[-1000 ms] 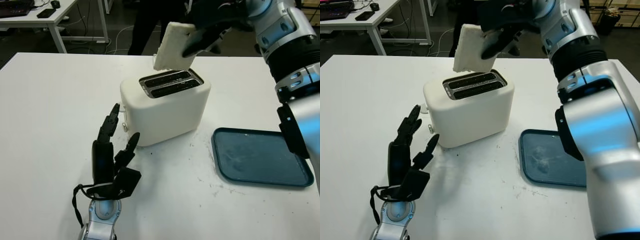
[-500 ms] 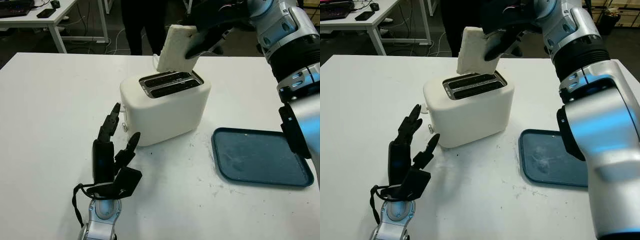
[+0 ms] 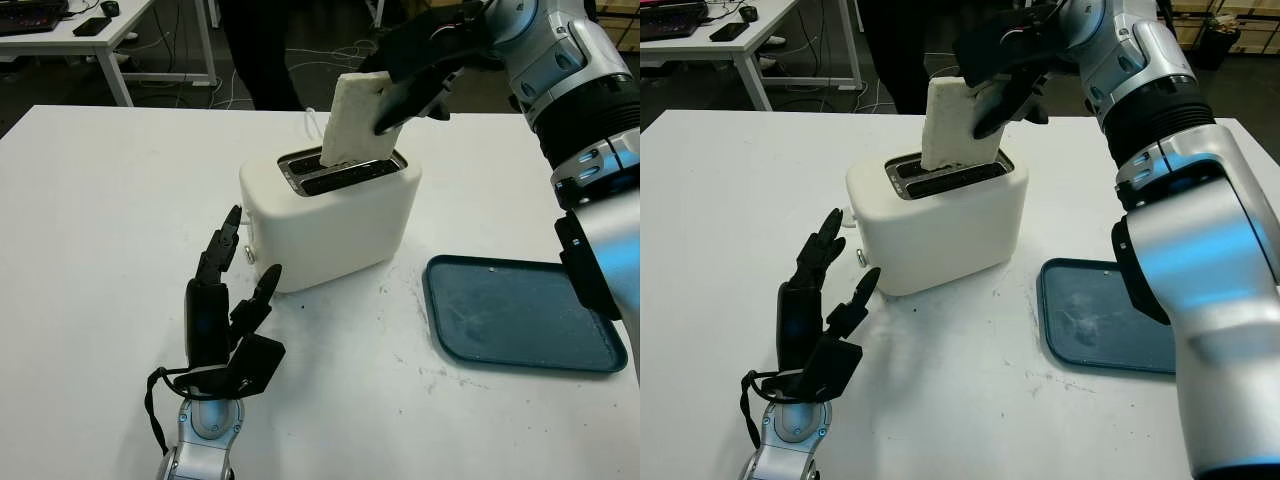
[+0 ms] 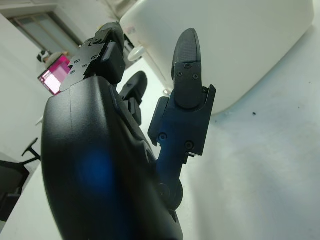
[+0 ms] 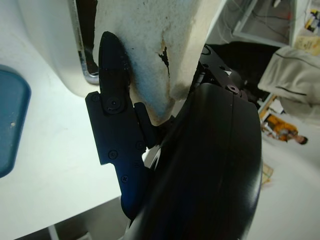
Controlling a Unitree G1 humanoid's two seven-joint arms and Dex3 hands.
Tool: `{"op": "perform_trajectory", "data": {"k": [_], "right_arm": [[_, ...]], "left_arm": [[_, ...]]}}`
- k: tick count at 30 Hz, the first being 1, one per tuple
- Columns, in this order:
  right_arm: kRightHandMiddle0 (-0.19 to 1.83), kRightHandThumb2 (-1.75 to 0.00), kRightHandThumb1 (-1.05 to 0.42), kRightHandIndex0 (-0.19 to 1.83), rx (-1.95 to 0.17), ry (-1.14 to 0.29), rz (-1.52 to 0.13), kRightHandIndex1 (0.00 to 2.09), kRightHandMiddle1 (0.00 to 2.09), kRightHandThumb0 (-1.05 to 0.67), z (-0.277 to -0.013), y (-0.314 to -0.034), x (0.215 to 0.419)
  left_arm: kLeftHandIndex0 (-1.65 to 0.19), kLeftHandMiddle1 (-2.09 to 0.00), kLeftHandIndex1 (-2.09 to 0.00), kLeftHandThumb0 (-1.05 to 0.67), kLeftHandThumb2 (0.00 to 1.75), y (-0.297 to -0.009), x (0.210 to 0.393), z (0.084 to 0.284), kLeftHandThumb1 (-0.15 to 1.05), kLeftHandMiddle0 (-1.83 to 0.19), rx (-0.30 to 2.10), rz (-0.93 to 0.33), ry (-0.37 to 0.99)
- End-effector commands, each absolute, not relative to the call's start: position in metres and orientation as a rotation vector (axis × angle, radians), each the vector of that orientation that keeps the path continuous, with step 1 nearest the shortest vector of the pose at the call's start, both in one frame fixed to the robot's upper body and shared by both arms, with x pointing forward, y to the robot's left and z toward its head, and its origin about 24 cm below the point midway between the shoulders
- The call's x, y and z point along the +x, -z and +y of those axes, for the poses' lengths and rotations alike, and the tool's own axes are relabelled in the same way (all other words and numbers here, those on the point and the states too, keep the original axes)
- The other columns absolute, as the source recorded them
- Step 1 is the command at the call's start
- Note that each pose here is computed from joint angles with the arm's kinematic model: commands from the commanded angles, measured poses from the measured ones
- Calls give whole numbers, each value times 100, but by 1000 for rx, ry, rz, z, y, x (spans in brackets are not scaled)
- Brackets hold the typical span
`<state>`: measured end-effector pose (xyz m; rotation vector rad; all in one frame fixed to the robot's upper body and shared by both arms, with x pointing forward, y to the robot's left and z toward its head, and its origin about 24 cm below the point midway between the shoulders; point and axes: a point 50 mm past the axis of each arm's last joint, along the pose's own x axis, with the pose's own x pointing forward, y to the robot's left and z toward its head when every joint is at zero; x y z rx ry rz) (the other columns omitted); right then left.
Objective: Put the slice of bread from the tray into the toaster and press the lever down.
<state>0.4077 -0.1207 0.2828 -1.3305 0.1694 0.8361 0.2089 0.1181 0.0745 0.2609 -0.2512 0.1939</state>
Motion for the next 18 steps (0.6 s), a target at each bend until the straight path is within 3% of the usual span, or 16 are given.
{"op": "perform_trajectory", "data": {"k": [1, 18], "right_arm": [[77, -30, -92, 109, -1336, -859, 167, 175, 175, -48, -121, -279, 407], [94, -33, -92, 112, -1318, -831, 280, 175, 175, -45, -116, -247, 412]], "left_arm": [[-31, -64, 0, -55, 28, -74, 208, 115, 92, -10, 248, -247, -204], [-31, -64, 0, -54, 28, -74, 205, 111, 92, -9, 227, -245, -205]]}}
